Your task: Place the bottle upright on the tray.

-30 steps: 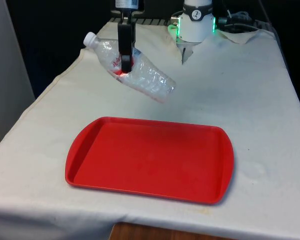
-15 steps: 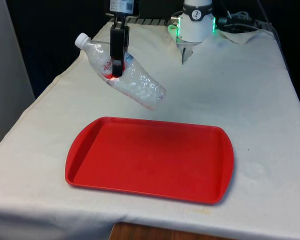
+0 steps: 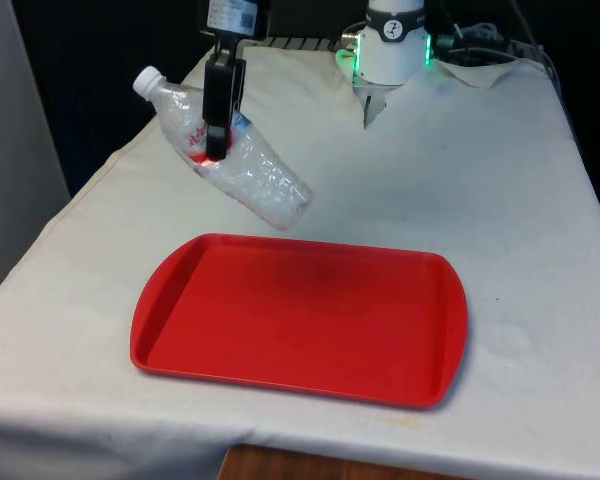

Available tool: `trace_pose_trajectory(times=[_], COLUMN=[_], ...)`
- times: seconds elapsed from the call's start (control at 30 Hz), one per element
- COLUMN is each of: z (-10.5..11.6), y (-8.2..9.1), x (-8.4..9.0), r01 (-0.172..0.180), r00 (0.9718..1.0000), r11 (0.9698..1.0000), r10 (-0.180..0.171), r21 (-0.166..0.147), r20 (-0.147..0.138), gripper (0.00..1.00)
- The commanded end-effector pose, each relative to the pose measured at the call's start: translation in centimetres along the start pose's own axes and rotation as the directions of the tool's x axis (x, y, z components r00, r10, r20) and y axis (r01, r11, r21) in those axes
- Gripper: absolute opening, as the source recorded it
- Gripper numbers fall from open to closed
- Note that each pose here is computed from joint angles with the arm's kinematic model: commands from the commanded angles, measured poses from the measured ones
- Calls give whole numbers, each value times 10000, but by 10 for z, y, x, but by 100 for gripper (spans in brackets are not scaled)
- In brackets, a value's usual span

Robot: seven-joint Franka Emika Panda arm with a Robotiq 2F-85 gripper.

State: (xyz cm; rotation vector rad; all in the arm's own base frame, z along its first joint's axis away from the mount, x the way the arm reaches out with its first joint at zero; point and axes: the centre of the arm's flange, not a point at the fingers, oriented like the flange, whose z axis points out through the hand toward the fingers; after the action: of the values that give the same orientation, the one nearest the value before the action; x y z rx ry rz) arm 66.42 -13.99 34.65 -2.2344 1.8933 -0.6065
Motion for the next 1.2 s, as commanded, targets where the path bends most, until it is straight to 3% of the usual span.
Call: trace_pose_trajectory(times=[0.0,0.2,0.23,0.27,0.57,0.6,0.63,0.87,0.9,0.93,1.13,1.17], z=[2,5,3,6,9,7,10,18,17,18,22,21], y=[-1,-6,-5,-6,-11,-11,-12,-11,-11,-11,-9,-8], x=[4,7,5,8,12,10,12,11,9,10,9,8], r01=[-95,-102,-4,-104,-102,-7,-80,90,162,101,279,378], r00=[9997,9987,9995,9985,9956,9974,9954,9923,9947,9920,9883,9904], r11=[9999,9998,10000,9998,9994,9997,9994,9984,9987,9981,9960,9960], r10=[93,94,2,95,71,-10,47,-159,-210,-176,-401,-481], r21=[-102,-155,-58,-170,-321,-231,-340,-566,-481,-605,-844,-809], r20=[-215,-501,-330,-546,-929,-715,-962,-1226,-1010,-1250,-1471,-1294], gripper=[3,3,3,3,3,3,3,3,3,3,3,3])
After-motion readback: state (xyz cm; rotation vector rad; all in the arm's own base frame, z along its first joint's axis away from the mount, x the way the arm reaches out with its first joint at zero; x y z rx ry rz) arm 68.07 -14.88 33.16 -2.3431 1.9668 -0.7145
